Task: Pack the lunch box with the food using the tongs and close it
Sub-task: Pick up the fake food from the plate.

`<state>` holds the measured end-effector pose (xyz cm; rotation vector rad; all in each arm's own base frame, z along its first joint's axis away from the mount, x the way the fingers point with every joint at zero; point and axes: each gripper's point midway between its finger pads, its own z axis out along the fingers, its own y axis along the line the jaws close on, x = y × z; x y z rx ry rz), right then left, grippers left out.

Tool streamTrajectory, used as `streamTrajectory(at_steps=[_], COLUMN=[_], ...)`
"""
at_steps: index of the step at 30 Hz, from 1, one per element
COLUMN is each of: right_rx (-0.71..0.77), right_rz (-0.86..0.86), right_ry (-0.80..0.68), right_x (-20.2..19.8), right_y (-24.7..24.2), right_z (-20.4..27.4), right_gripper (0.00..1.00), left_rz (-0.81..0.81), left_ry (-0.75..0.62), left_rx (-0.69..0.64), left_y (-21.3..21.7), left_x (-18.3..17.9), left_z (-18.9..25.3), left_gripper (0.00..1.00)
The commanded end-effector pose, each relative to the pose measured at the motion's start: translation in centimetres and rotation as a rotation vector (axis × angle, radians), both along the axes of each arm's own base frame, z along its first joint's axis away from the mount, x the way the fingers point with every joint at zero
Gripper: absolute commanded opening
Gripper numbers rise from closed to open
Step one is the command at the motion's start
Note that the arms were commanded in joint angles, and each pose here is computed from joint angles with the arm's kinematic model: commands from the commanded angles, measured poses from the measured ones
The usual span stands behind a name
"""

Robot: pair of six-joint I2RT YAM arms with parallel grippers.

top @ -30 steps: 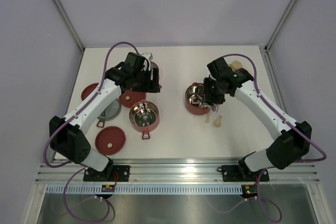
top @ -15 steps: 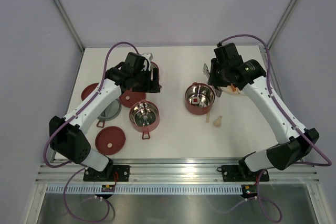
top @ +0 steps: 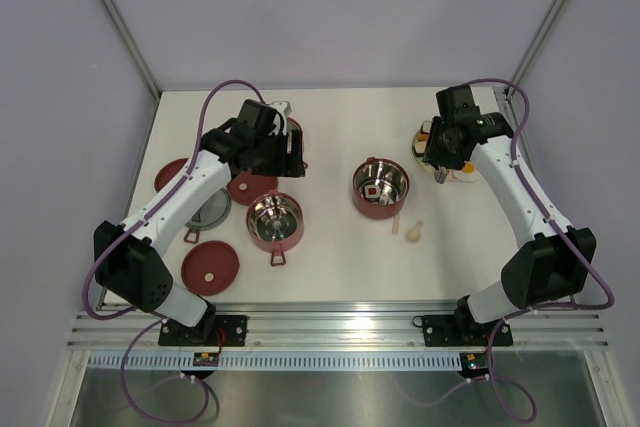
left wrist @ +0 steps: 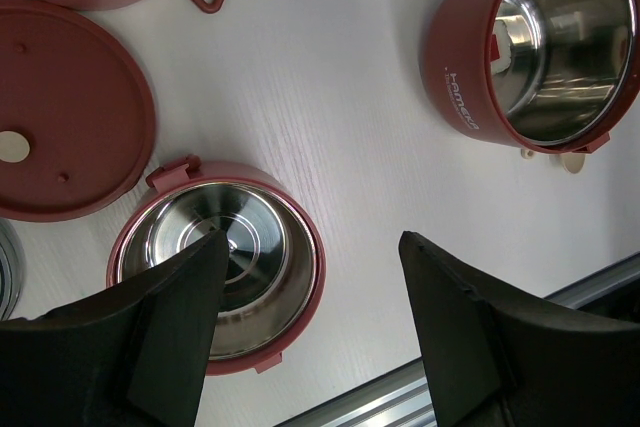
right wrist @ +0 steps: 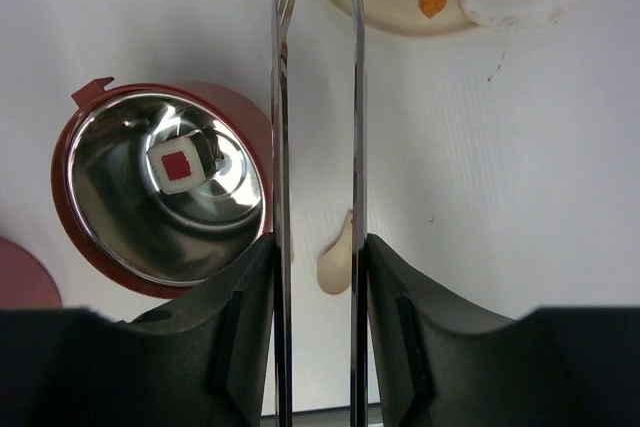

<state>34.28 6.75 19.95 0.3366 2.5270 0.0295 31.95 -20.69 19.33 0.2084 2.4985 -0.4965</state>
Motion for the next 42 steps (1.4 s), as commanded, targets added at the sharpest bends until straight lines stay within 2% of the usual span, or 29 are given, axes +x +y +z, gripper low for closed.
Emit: streamTrajectory(at_steps=[1,15,27,42], right_rx=[0.003,-0.015,-0.062,-0.072], right_rz=[0.049,0.074,0.071,0.086], right_ry=[-0.043,-0.015,0.018,0.046], right_x=[1.7,4.7,5.6,6.4], right_y=[0.4,-0.5,-1.4,-1.4], right_z=[-0.1,-3.1,-5.0,-6.3], right_gripper=[0.47,0.54,0.58,0.59], left_rz=[-0.010,-0.028,-0.018,-0.012], left_ry=[-0.022,0.023,0.034,0.031], left_rx=[-0.022,-0.040,-0.030,-0.023], left_y=[-0.5,-1.5,-1.4,-1.1], left_x=[0.3,0.1,0.2,0.0], left_z=[0.3,-1.1,-1.9,-2.1], left_gripper=[0.73,0.73,0.73,0.73])
